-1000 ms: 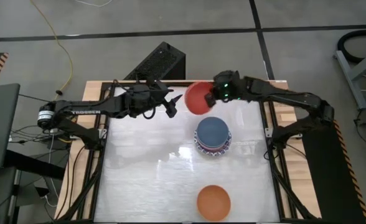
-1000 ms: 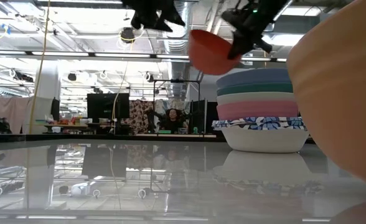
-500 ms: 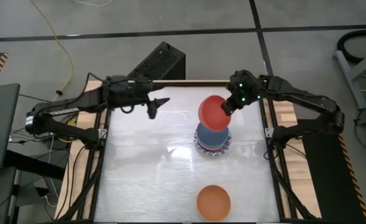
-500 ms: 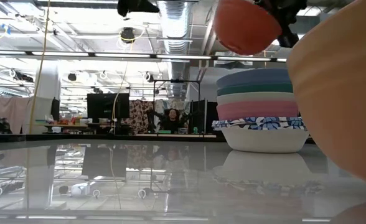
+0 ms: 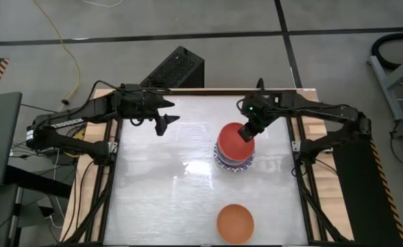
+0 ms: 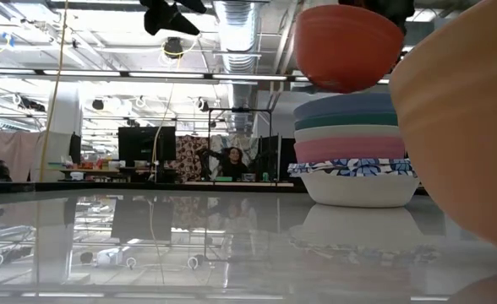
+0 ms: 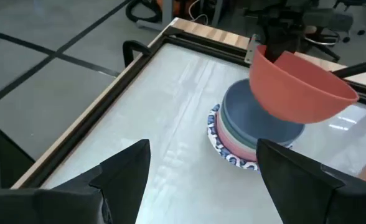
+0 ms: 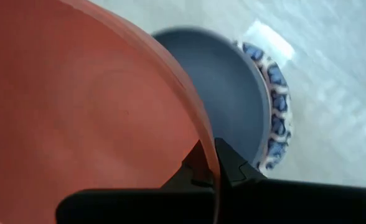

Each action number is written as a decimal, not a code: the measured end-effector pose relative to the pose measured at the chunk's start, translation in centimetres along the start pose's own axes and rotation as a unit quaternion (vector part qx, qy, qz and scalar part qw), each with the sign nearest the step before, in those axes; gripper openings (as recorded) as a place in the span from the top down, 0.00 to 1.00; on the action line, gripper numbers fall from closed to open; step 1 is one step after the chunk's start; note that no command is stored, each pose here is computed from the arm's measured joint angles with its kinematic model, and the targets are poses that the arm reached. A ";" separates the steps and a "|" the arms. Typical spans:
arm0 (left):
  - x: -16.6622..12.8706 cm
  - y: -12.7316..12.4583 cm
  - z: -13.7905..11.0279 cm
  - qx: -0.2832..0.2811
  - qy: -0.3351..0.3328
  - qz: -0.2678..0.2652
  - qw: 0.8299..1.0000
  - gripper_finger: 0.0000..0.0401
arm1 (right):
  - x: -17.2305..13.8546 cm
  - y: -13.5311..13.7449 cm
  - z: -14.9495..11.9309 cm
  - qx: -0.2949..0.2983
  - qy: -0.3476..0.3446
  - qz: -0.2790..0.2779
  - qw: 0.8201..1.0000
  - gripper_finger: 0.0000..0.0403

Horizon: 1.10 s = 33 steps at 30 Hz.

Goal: Nest bowls inside each other
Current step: Stack the orange bowl on top of the blue bowl

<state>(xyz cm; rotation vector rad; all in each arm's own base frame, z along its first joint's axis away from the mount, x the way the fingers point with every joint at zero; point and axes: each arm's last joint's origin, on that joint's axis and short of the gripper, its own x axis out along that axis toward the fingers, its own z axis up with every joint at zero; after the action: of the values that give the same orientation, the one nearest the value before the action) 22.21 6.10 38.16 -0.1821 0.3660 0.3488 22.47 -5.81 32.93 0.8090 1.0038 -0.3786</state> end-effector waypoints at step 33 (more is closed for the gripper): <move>0.0 0.1 -0.6 -0.006 0.033 0.002 0.999 0.30 | 2.6 -1.1 0.9 -0.011 0.057 -0.061 0.996 0.98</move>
<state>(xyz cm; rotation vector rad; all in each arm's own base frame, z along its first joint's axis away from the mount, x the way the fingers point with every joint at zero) 21.99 6.02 37.56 -0.2043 0.4295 0.3491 23.63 -7.05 30.48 0.7577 1.1646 -0.4284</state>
